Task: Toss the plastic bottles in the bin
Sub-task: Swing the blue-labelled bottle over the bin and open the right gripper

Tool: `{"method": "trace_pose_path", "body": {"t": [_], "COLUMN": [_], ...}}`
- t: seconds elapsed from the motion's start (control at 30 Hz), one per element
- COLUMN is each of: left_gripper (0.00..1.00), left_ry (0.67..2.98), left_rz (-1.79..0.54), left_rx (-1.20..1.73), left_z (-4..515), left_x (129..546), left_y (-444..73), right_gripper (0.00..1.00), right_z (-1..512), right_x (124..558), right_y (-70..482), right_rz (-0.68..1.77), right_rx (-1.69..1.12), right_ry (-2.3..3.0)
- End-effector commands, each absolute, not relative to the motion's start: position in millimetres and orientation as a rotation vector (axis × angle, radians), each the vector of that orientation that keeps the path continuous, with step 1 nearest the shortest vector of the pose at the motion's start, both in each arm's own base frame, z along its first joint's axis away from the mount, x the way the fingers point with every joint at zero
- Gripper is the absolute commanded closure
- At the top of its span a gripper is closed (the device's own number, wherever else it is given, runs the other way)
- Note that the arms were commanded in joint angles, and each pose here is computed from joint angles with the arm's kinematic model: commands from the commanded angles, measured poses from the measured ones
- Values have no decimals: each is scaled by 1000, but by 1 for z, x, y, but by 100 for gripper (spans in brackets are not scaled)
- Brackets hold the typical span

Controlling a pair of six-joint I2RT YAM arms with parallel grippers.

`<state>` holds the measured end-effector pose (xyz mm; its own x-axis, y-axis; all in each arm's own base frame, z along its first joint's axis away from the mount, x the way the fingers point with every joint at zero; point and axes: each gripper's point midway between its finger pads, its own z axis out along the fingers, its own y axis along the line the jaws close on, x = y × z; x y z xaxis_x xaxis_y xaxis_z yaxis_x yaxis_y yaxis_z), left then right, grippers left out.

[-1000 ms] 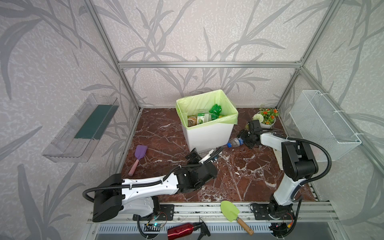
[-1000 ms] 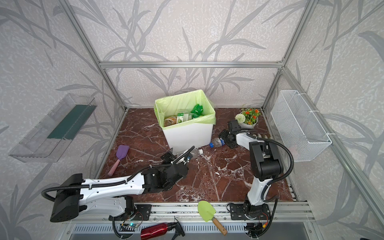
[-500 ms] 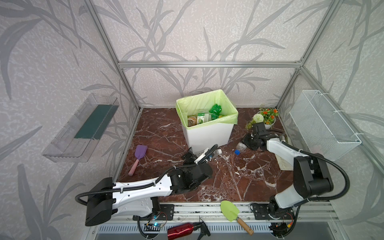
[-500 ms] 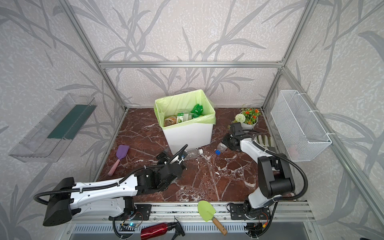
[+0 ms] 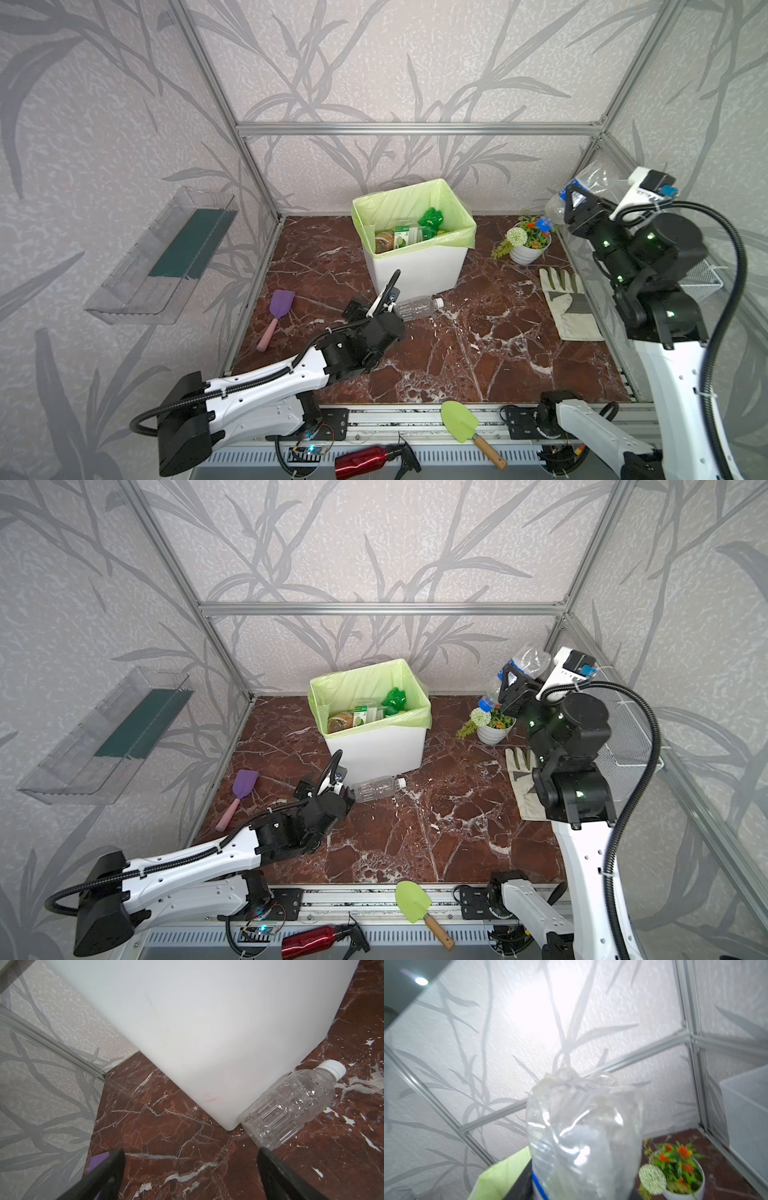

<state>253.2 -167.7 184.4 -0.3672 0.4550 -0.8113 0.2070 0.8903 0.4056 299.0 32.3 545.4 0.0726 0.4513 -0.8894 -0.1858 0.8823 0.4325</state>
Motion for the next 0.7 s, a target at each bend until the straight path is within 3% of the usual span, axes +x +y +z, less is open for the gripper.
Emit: {"method": "trace_pose_path", "body": {"t": [0.0,0.1,0.23,0.3,0.4,0.43,0.53,0.67], "left_gripper": [1,1,1,1,1,1,1,1], "left_ry": [1972,1973,1973,1974,1979,1980,1968,1944], "left_rz": [251,243,253,264,269,265,248,226], "left_rx": [438,438,443,441,449,461,531,602], "left_z": [184,184,184,185,187,187,188,193], "left_x": [251,251,252,252,250,249,248,248], "left_y": [-163,-164,-164,-162,-159,-160,-167,-183], "right_gripper": [58,57,53,42,10,5,2,1], "right_z": [558,544,451,421,454,472,532,569], "right_x": [325,353,399,417,422,420,395,358], "right_y": [57,128,253,280,267,257,230,188], "right_rz": [598,695,732,708,626,591,524,448], "right_rx": [145,-2,-293,-334,-280,-265,-255,-192], "right_ry": [1415,1473,1778,1871,1780,1735,1603,1485]}}
